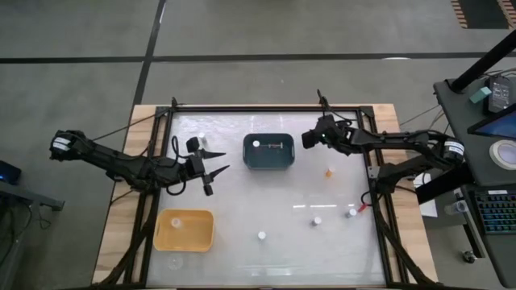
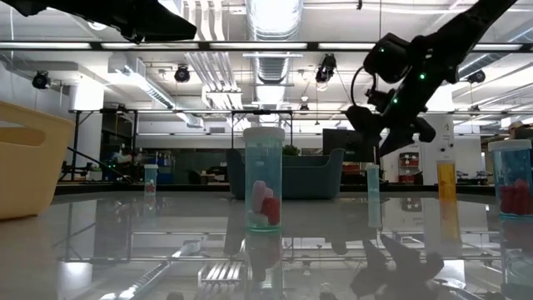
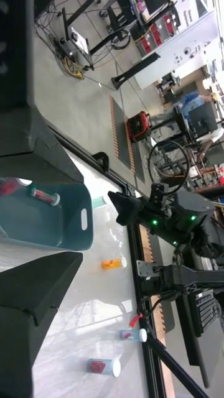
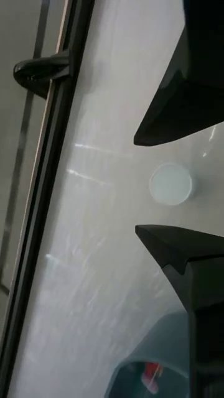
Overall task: Pick and place medicine bottles into bin by pill shape (circle, oval)
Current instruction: Put the green tablet bottle into the yellow bin
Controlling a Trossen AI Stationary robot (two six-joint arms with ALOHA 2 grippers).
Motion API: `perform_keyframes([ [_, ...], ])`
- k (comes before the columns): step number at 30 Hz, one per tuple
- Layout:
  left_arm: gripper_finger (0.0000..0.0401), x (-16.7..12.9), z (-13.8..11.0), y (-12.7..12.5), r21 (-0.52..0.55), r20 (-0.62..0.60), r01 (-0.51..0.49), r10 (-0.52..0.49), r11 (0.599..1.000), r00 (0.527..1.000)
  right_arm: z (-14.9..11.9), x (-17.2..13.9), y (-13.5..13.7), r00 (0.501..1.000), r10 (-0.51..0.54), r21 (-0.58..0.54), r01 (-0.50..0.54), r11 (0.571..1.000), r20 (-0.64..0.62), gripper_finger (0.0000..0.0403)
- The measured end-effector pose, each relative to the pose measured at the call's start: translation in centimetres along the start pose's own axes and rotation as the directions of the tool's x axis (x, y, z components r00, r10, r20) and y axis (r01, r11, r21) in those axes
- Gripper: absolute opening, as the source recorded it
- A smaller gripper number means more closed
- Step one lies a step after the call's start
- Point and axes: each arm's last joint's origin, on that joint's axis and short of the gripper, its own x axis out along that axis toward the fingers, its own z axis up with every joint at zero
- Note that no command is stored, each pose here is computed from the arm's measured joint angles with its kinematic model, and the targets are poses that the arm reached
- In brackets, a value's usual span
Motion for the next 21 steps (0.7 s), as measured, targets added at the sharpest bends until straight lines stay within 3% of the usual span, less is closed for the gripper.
perform_keyframes([
  [10, 0.0173, 0.0, 0.0, 0.0, 0.0, 0.0, 0.0, 0.0, 1.0, 1.0, -2.0, 0.7, -1.1, 0.999, -0.001, 0.031, -0.001, 1.0, 0.047, 0.0212],
  [21, 0.0173, 0.0, 0.0, 0.0, -0.002, 0.003, -0.001, 0.001, 1.0, 1.0, -1.8, 0.7, -1.0, 0.999, 0.008, 0.051, -0.011, 0.999, 0.052, 0.0212],
])
